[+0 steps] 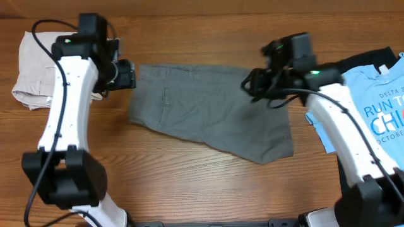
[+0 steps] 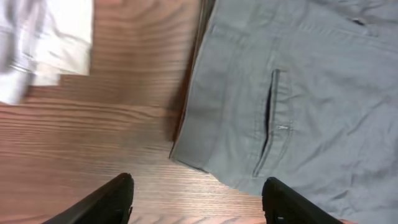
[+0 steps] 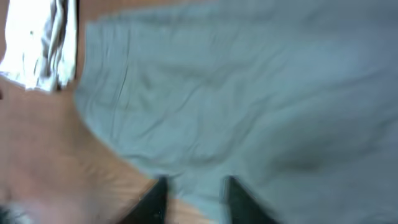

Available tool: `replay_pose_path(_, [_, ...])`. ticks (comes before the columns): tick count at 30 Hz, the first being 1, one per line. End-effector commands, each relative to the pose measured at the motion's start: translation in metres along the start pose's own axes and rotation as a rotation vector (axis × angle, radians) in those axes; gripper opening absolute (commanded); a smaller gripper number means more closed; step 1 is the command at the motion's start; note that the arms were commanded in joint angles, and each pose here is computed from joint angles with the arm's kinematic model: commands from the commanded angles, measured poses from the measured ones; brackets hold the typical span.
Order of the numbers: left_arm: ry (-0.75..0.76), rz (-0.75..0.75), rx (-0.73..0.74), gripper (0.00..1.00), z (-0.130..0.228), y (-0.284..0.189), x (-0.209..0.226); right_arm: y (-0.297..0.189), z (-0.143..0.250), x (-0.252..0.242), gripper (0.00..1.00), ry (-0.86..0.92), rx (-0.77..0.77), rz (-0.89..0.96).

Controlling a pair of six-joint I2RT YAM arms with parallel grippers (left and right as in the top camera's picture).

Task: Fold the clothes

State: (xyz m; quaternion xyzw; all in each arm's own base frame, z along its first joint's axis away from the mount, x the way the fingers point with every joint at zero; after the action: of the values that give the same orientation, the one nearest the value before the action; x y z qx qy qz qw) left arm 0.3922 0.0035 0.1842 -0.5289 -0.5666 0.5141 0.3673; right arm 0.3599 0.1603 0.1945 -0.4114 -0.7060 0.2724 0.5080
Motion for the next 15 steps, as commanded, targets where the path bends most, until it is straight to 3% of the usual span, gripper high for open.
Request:
replay_pose_path(1, [0.016,0.12,0.078,0.7,0.005,0.02,-0.002,0.03,0.024,0.029,0.04,0.018,0.114,-0.054])
replay_pose_path(7, [0.013,0.114,0.129,0.75,0.01,0.036,0.001,0.086,0.081,0.048,0.04,0.07,0.346,-0.003])
replay_pose_path(15, [0.009,0.113,0.152,0.75,0.011,0.043,0.002,0.128,0.128,0.045,0.04,0.1,0.439,0.111])
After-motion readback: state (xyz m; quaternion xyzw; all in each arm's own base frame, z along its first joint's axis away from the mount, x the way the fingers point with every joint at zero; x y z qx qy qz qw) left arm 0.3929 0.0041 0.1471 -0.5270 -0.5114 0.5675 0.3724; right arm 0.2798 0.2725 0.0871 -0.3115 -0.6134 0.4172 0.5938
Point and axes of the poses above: each gripper's point midway between its finger pads, its own y axis out along the fingers, its own x axis along the line the jaws close on, z = x × y, the point moved 2 cm from there along -y, back along the fingers, and after that the axes turned 3 degrees about -y, right-handed, at the moved point
